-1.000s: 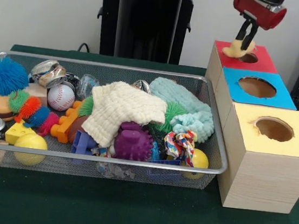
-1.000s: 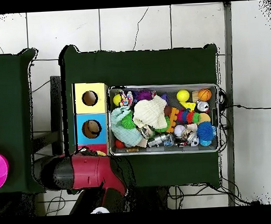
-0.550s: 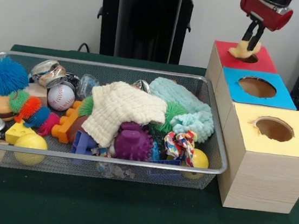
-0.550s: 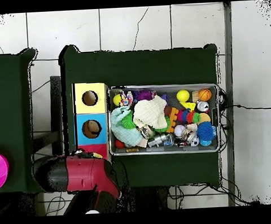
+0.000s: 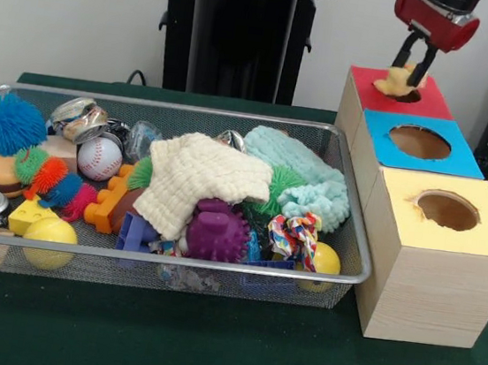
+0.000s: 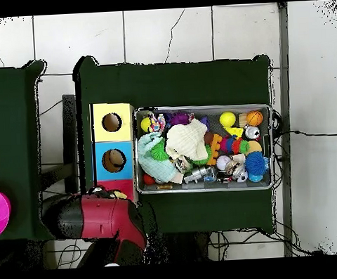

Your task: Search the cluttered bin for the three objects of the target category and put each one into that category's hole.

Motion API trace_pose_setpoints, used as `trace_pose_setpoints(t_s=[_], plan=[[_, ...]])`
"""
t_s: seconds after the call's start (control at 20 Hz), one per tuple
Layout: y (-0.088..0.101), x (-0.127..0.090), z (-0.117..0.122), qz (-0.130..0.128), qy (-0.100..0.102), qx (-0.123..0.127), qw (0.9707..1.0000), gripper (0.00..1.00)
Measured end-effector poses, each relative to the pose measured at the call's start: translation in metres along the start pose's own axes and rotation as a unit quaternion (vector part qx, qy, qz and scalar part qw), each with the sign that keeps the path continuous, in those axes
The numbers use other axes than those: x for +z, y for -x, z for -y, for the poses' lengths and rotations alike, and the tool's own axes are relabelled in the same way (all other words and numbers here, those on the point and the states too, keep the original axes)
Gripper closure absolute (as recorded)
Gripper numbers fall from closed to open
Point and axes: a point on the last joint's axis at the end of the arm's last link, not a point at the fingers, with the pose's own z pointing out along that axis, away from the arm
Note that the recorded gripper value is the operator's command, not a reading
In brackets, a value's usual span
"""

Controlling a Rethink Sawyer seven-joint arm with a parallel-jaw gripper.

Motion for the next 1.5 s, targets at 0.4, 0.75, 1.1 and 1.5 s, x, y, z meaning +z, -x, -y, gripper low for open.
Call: trace_pose_setpoints(t_s=[0.4,0.75,1.1,1.5], plan=[[0.0,0.009,0.002,-0.004,-0.009,0.008,0.9999,0.0],[0.007,-0.006,0.009,0.001,-0.009,0.017,0.9998,0.0],[0.014,-0.026,0.013,-0.012,-0.007,0.029,0.9995,0.0],[0.026,-0.035,0.016,-0.018,-0.001,0.043,0.9989,1.0]])
